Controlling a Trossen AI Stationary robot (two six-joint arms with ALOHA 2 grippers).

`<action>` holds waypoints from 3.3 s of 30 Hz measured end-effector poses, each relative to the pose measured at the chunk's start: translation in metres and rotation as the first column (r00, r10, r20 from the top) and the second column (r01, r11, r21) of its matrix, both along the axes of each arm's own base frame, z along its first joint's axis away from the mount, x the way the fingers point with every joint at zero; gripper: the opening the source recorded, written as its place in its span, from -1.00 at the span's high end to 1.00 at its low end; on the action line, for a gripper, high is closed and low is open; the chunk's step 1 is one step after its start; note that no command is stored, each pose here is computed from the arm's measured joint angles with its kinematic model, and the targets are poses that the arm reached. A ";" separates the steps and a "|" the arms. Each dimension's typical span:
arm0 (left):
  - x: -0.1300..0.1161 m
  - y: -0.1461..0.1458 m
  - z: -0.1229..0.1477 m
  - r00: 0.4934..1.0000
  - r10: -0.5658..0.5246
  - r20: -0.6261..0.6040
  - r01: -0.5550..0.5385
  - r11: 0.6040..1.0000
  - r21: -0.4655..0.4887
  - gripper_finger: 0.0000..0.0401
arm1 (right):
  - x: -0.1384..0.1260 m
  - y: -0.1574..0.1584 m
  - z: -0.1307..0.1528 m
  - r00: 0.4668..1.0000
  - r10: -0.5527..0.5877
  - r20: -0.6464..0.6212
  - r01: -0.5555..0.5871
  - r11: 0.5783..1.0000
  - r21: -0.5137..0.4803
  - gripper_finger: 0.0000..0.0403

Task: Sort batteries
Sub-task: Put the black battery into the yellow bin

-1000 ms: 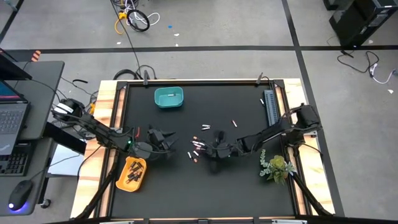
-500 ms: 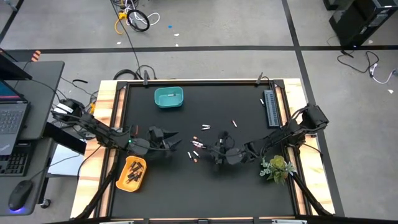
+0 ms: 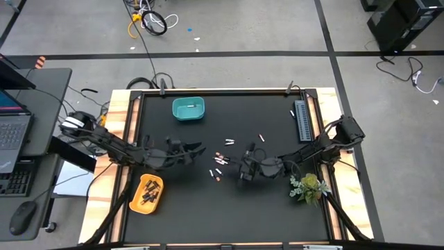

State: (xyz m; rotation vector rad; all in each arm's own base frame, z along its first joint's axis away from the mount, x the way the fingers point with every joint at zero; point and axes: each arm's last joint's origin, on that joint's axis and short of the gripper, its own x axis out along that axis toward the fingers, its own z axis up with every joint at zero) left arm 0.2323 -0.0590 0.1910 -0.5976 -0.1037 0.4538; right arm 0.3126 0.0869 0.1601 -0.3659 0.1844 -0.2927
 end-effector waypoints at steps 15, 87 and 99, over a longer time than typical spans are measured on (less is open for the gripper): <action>0.071 -0.018 0.004 0.998 -0.028 -0.049 0.032 0.997 0.074 -0.03 | 0.003 -0.009 0.002 1.000 -0.030 0.009 0.030 0.999 -0.012 0.81; -0.113 -0.041 -0.004 0.394 -0.669 -0.630 0.144 0.722 -0.677 0.53 | -0.056 -0.025 -0.053 0.922 -0.384 -0.042 0.384 0.897 0.221 0.39; -0.113 -0.043 -0.003 0.379 -0.703 -0.602 0.124 0.683 -0.720 0.30 | -0.053 -0.024 -0.041 0.931 -0.360 0.052 0.341 0.914 0.220 0.39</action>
